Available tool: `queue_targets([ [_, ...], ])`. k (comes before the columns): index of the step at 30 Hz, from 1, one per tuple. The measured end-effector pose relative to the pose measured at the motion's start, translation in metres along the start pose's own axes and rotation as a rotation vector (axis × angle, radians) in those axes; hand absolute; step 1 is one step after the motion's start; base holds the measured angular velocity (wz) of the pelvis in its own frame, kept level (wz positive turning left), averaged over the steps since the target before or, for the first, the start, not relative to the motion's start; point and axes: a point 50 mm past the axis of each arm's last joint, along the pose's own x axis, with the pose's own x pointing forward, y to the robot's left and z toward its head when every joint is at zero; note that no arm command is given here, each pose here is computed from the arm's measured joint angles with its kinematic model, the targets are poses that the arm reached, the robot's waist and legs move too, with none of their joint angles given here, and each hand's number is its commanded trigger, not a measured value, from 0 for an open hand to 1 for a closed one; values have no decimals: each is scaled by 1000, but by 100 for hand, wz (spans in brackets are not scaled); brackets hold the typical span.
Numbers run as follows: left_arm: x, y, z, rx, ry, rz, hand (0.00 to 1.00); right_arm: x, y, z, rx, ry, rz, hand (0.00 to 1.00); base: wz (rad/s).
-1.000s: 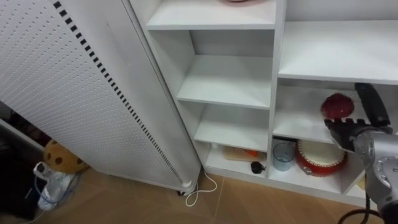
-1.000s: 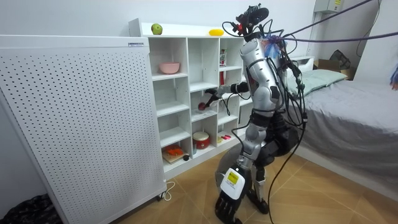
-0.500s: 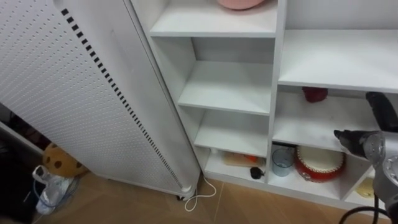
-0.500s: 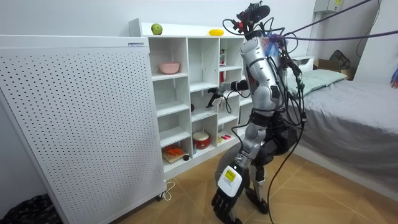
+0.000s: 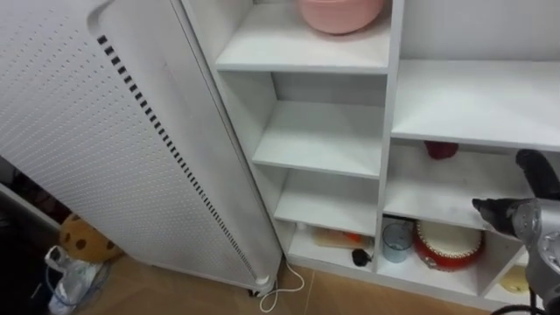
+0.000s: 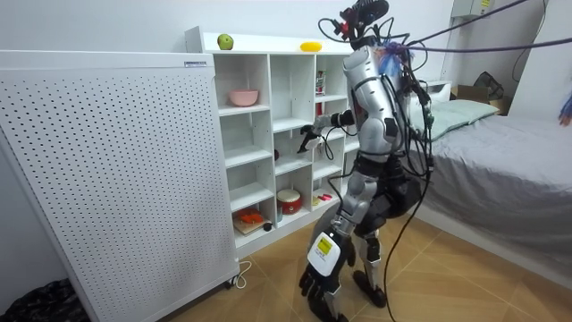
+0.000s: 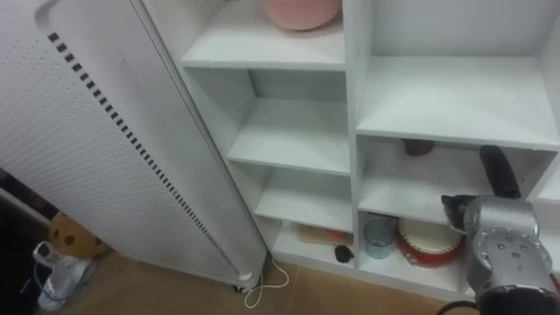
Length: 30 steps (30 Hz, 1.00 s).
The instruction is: Arrange fruit in the closet
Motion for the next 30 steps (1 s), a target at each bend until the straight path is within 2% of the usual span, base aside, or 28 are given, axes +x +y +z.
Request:
queue_targets([
  [3, -1, -2, -9, 22, 40, -33, 0, 11, -33, 4, -80, -17, -25, 0, -14],
  [5, 1, -1, -15, 27, 79, -55, 0, 19, -70, 10, -202, -40, -62, 0, -6],
  [6, 2, 0, -15, 25, 85, -56, 0, 21, -80, 11, -241, -47, -70, 0, 0],
  [9, 6, 6, -15, 20, 106, -46, 0, 24, -138, 21, -546, -42, -121, 0, -2],
  [10, 6, 7, -16, 15, 109, -43, 0, 23, -148, 22, -602, -33, -124, 0, 0],
  [12, 6, 11, -23, -8, 143, -32, 0, 16, -191, 24, -825, 36, -156, 0, -4],
  [13, 6, 12, -25, -14, 154, -29, 0, 15, -200, 24, -870, 57, -167, 0, -12],
  [20, -4, 13, -55, -27, 252, -18, 0, -25, -304, 39, -1365, 298, -279, 0, -2],
  [24, -9, 9, -62, -2, 265, -9, 0, -56, -352, 47, -1473, 449, -341, 0, 7],
  [30, -13, 3, -65, -5, 276, -15, 0, -89, -392, 53, -1551, 594, -391, 0, -3],
])
